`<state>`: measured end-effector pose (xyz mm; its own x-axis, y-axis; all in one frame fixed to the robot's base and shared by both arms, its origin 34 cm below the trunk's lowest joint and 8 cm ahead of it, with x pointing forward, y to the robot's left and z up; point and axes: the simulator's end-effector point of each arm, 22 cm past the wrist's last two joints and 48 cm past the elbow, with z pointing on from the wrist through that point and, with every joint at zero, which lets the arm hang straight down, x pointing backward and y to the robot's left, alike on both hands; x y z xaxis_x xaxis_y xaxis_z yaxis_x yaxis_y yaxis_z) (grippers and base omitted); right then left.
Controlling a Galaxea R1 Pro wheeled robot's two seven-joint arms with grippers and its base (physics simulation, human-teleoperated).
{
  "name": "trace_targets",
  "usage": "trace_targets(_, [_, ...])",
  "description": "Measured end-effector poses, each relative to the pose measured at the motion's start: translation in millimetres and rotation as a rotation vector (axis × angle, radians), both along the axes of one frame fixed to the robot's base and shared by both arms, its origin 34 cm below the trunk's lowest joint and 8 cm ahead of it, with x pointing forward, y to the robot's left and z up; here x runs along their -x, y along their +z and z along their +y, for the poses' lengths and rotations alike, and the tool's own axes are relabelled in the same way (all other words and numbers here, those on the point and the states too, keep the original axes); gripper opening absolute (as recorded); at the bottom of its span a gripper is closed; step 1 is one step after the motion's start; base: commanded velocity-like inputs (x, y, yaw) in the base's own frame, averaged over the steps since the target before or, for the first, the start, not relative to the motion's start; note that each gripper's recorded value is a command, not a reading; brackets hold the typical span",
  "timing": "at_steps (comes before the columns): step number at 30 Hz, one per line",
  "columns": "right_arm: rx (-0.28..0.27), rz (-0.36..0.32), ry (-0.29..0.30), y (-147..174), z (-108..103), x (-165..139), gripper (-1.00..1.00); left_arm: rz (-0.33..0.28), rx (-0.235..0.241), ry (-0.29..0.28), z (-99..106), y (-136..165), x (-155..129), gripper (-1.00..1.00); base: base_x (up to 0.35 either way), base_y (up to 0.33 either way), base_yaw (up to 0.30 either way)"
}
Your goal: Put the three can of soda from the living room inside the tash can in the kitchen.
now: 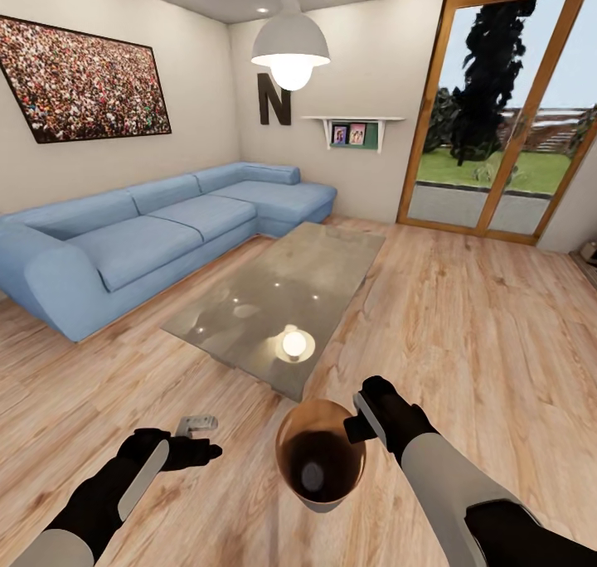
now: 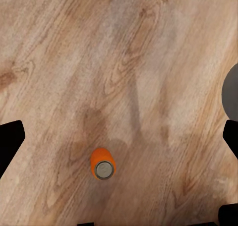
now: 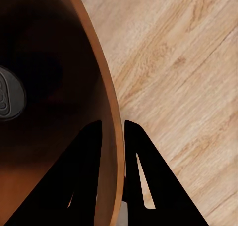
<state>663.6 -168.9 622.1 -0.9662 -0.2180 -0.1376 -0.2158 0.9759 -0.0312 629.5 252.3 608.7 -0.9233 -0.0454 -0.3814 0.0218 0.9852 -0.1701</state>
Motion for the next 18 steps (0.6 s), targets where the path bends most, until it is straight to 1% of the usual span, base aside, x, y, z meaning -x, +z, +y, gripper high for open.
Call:
trace_targets(11, [0.007, 0.008, -0.002, 0.0, -3.4, 1.3, -1.0, 0.002, 0.001, 0.0, 0.0, -0.5, 0.5, 1.0, 0.0, 0.0, 0.0])
trace_targets(14, [0.001, 0.01, -0.013, 0.0, -4.8, 1.4, -1.0, 0.002, 0.001, 0.0, 0.0, -0.5, 0.5, 1.0, 0.0, 0.0, 0.0])
trace_targets(18, [0.0, 0.035, -0.03, -0.8, -9.9, 6.0, -1.0, 0.002, 0.0, 0.0, 0.1, -0.6, 0.6, 1.0, 0.0, 0.0, 0.0])
